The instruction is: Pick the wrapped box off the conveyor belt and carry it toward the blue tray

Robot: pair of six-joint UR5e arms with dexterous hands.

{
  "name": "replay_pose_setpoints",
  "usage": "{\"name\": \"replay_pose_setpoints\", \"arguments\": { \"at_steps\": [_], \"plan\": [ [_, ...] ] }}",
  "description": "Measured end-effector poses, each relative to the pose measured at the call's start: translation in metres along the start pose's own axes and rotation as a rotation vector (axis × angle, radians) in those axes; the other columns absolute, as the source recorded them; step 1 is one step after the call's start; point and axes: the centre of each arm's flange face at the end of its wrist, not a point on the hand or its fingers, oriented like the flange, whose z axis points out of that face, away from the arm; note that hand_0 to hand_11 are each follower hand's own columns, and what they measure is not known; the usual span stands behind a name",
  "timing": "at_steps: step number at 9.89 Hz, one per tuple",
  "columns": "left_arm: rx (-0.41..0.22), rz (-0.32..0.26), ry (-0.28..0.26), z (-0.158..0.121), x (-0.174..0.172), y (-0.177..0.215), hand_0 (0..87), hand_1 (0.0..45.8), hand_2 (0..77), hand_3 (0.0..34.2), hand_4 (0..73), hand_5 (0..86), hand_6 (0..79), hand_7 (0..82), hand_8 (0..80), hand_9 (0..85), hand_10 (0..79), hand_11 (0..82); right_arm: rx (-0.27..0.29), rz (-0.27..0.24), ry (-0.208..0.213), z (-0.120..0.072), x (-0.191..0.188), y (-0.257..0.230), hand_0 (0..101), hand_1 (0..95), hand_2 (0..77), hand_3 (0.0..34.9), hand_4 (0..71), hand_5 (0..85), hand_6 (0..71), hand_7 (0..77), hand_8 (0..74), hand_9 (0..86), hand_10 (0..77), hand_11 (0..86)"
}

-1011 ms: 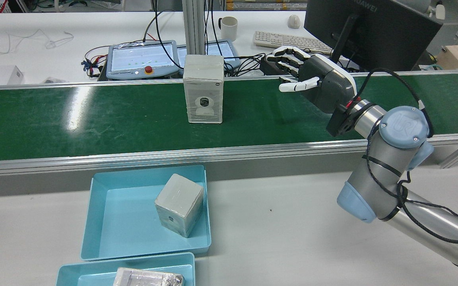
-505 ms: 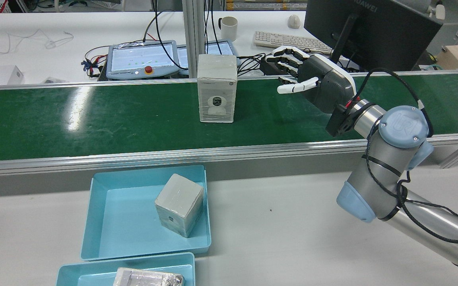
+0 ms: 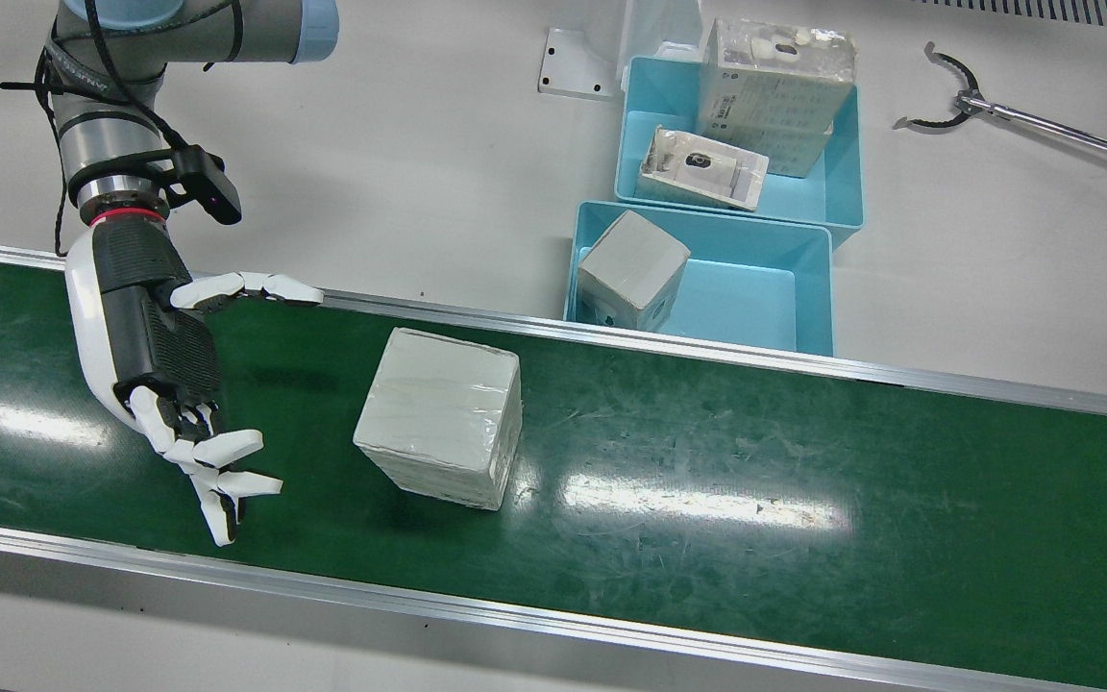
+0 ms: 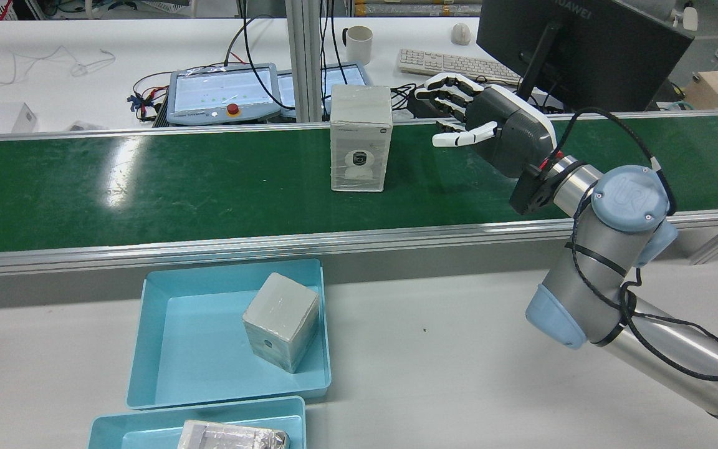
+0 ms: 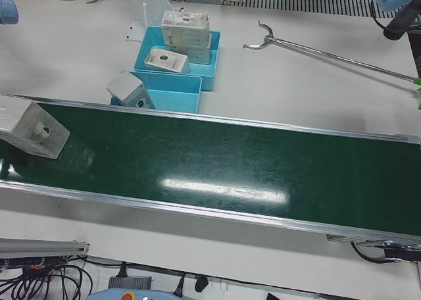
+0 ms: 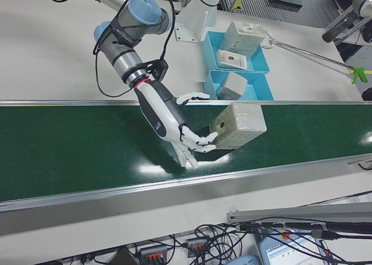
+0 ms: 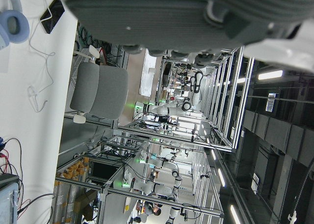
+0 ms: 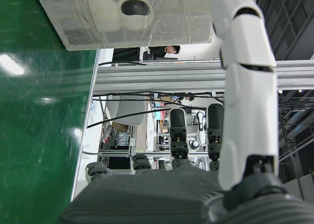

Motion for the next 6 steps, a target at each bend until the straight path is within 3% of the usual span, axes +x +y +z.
{"name": "replay_pose_setpoints", "arguments": {
  "at_steps": [4, 6],
  "plan": [
    [0.0, 0.0, 0.0, 0.0, 0.0, 0.0, 0.0, 0.0, 0.5, 0.0, 0.0, 1.1, 0.5, 0.0, 0.0, 0.0, 0.0, 0.0, 0.009, -0.007, 0.005, 0.0019, 0.0046, -0.0035, 49, 15.8, 20.2, 22.8, 9.3, 39.3, 2.7, 26.7, 0.0, 6.0, 0.0, 1.6],
    [0.0, 0.0, 0.0, 0.0, 0.0, 0.0, 0.0, 0.0, 1.1, 0.0, 0.0, 1.1, 0.5, 0.0, 0.0, 0.0, 0.5, 0.0, 0.009, -0.007, 0.005, 0.0042, 0.0058, -0.0033, 49, 15.8, 21.3, 24.4, 10.4, 39.3, 2.7, 26.7, 0.0, 6.0, 0.5, 1.6]
  ]
}}
